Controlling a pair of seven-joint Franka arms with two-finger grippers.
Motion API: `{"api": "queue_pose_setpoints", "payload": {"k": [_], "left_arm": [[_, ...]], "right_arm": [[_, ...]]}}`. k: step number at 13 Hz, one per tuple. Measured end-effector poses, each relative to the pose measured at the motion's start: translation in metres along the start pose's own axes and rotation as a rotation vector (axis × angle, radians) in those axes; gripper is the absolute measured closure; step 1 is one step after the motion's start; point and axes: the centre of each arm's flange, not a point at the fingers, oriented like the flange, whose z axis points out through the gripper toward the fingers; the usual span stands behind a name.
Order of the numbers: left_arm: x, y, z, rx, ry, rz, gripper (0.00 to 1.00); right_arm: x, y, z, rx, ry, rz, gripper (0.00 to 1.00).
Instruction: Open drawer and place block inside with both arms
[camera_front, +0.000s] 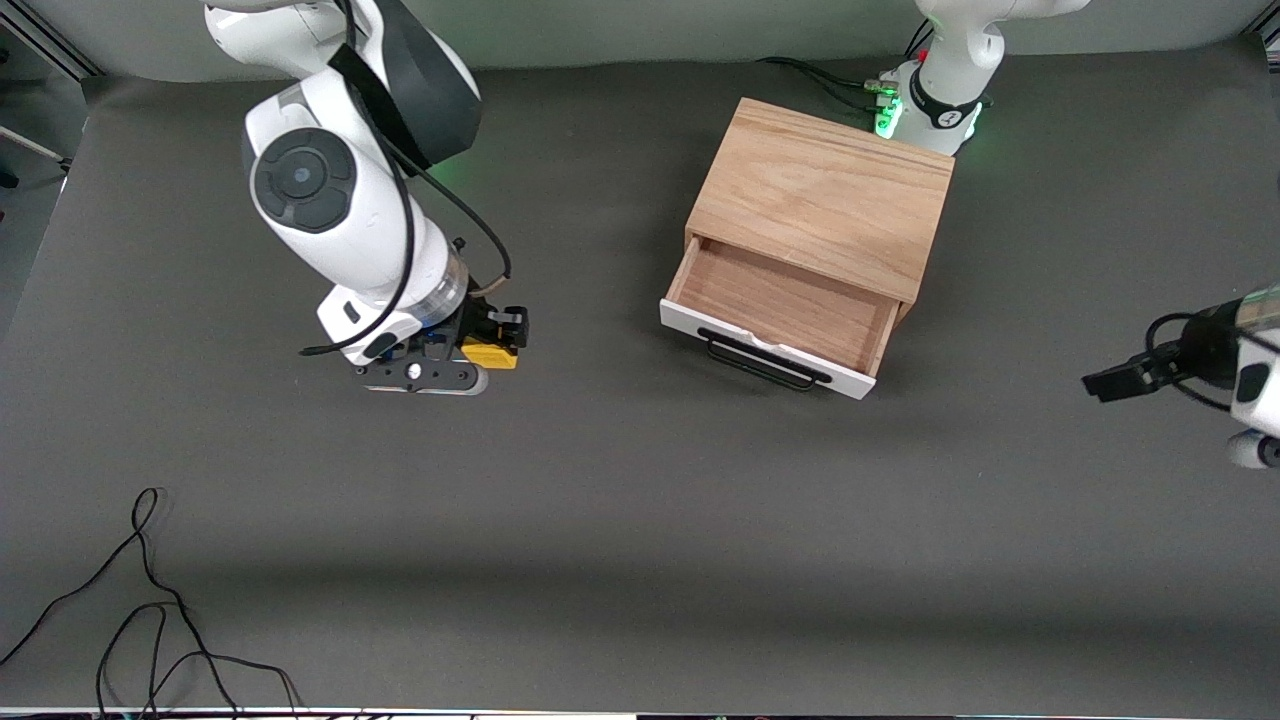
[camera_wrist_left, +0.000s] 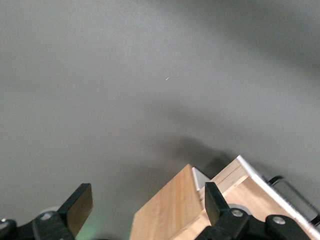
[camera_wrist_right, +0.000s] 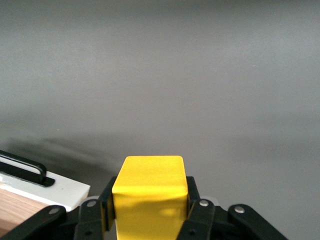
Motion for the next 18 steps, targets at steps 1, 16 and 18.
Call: {"api": "queue_pose_setpoints", "payload": {"k": [1,16,18], "left_arm": [[-0.008,-0.002,-0.004,0.002,0.002,0.037,0.0],[-0.066,0.002,-0.033,-0.009,0.124,0.347,0.0],[-0.068,0.007,-0.033,-0.009,0.124,0.356,0.0]], "right_arm": [[-0.002,-0.009,0.001,0.002,0.002,0.018,0.45],[-0.072,-0.162,0.031,0.13,-0.019,0.172,0.45],[-0.079,-0.174,0.033,0.162,-0.022,0.193,0.45]]}}
